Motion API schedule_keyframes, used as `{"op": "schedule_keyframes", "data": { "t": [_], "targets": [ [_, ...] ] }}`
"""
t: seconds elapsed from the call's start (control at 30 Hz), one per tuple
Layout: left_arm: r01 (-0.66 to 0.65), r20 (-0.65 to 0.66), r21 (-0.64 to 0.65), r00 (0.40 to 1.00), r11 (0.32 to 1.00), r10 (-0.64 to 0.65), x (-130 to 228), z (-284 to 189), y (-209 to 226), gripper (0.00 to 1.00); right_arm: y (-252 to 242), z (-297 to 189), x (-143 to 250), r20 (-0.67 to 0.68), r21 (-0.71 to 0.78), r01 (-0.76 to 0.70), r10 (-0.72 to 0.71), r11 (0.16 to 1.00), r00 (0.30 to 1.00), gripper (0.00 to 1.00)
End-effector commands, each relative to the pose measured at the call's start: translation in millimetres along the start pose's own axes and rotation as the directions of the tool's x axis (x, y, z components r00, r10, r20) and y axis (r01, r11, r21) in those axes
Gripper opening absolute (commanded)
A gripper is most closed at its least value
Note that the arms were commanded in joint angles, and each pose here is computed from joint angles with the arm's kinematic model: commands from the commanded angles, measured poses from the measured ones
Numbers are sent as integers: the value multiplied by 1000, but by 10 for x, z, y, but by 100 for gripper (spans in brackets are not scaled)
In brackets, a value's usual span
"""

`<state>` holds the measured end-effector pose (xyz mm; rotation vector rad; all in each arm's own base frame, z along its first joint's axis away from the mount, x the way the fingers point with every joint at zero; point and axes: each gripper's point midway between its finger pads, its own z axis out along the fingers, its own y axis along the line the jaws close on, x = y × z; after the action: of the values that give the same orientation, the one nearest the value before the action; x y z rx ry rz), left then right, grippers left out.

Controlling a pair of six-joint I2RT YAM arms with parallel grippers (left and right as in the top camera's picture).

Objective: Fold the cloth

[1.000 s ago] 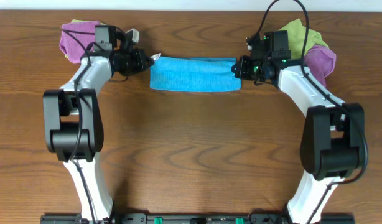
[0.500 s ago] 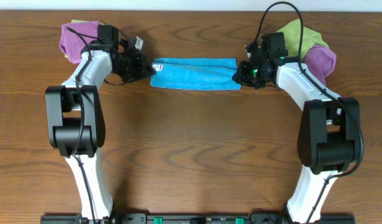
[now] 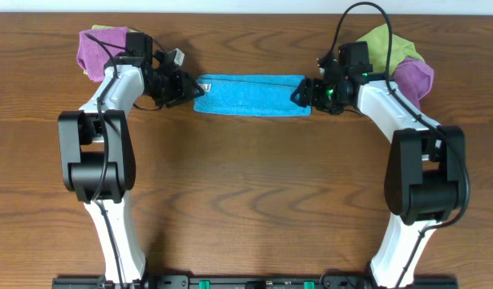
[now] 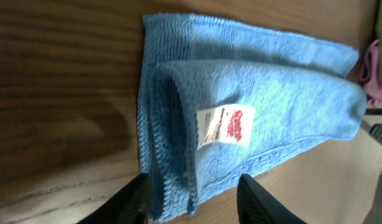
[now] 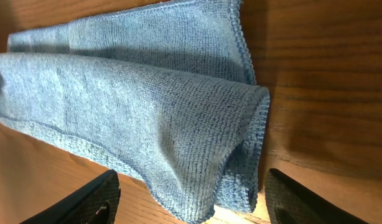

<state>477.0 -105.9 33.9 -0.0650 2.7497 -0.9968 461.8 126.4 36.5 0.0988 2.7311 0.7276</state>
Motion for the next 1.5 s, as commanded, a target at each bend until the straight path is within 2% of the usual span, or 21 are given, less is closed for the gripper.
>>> {"op": "schedule_keyframes", "data": {
  "t": [0.0,0.13,0.2,0.23,0.33,0.37,0.4,0.43,0.47,0.5,0.53,0.57,0.67,0.77,0.9,1.1,1.47],
  "targets": [
    [-67,26,-13,997,998,67,-78,-124,-74,50,97,-163,-148,48,-14,70,-69,997,996,73],
    [-154,106,-30,982,988,156,-245,-350,-268,39,150,-352,-272,106,18,92,-94,996,990,68],
    [-198,152,-53,967,979,204,-344,-473,-349,30,183,-405,-294,118,18,107,-108,994,987,66],
    [-217,177,-87,957,972,229,-403,-543,-366,22,200,-419,-296,121,17,115,-116,993,986,66],
    [-230,196,-112,948,967,249,-445,-597,-402,22,206,-415,-279,114,17,114,-115,993,987,67],
    [-234,191,-108,949,966,251,-431,-579,-423,27,220,-411,-286,118,16,119,-120,993,986,66],
    [-242,187,-103,948,965,257,-419,-553,-457,28,228,-412,-301,125,15,123,-123,992,985,61],
    [-273,177,-102,941,957,287,-396,-507,-518,29,238,-413,-316,131,14,126,-127,992,983,48],
    [-324,162,-104,927,940,337,-364,-453,-587,25,245,-414,-330,136,12,129,-130,992,982,19],
    [-358,148,-120,916,926,373,-341,-402,-624,18,249,-413,-336,139,12,131,-131,991,982,1],
    [-374,132,-161,909,913,396,-324,-345,-629,8,251,-413,-336,139,12,131,-132,991,981,1],
    [-376,118,-213,906,902,406,-323,-314,-597,6,242,-412,-334,138,18,130,-131,991,982,1],
    [-399,66,-380,888,834,455,-322,-261,-482,5,175,-403,-281,117,53,116,-121,992,986,1],
    [-436,7,-465,869,771,495,-275,-171,-451,6,144,-372,-216,94,100,128,-138,987,986,1],
    [-418,-39,-547,878,725,477,-265,-30,-216,6,212,-298,-216,100,198,207,-230,958,968,1],
    [-402,-23,-551,884,731,468,-309,102,-134,6,289,-239,-308,139,323,259,-317,910,938,1],
    [-372,12,-531,895,761,446,-334,158,-162,6,156,33,-243,102,332,258,-307,907,946,1]
  ]
}}
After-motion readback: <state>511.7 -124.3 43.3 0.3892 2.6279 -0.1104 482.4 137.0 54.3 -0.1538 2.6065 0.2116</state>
